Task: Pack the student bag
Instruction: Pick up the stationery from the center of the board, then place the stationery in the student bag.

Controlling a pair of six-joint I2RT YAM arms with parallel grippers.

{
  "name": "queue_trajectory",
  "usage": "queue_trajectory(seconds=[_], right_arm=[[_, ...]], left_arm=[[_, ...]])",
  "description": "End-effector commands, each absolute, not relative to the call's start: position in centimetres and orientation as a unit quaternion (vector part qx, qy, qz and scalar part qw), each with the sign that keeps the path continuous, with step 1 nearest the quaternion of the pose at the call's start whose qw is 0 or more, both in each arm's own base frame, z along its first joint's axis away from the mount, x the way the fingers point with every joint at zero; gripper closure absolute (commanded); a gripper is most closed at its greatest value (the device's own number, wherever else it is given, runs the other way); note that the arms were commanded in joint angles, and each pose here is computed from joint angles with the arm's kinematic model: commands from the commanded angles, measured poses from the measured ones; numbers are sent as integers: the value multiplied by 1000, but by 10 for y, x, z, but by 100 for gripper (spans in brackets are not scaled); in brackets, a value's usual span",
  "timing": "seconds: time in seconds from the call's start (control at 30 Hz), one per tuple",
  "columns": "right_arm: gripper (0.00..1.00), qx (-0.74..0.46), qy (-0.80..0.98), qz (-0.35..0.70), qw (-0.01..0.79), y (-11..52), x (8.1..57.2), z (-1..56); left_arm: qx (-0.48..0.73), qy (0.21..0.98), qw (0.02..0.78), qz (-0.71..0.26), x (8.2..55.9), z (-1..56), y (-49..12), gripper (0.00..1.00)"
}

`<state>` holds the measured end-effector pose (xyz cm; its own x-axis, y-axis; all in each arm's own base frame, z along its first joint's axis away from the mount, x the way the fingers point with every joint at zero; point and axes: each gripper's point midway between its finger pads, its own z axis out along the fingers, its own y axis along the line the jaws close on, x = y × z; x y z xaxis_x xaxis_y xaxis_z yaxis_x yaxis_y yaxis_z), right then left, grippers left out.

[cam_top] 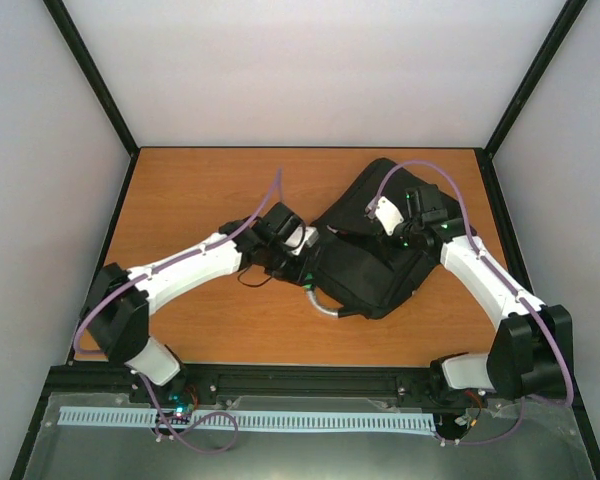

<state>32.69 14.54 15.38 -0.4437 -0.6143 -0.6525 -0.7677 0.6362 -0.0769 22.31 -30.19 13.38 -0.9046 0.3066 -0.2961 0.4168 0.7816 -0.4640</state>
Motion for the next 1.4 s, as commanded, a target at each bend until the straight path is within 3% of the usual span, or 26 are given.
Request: queue_trajectory(seconds=[0.0, 0.6, 1.13, 1.37], right_arm=[[97, -429, 810, 149, 370, 160, 319, 180], [97, -452, 797, 189, 353, 171, 307, 174], [97, -467, 790, 220, 331, 178, 298, 167], [96, -468, 790, 223, 328, 179, 297, 165]], left_arm=[[263, 894, 98, -348, 227, 156, -348, 83], [260, 900, 80, -341, 270, 108, -395, 82], [268, 916, 140, -264, 321, 111, -404, 77], [266, 918, 142, -258, 319, 120, -399, 57]])
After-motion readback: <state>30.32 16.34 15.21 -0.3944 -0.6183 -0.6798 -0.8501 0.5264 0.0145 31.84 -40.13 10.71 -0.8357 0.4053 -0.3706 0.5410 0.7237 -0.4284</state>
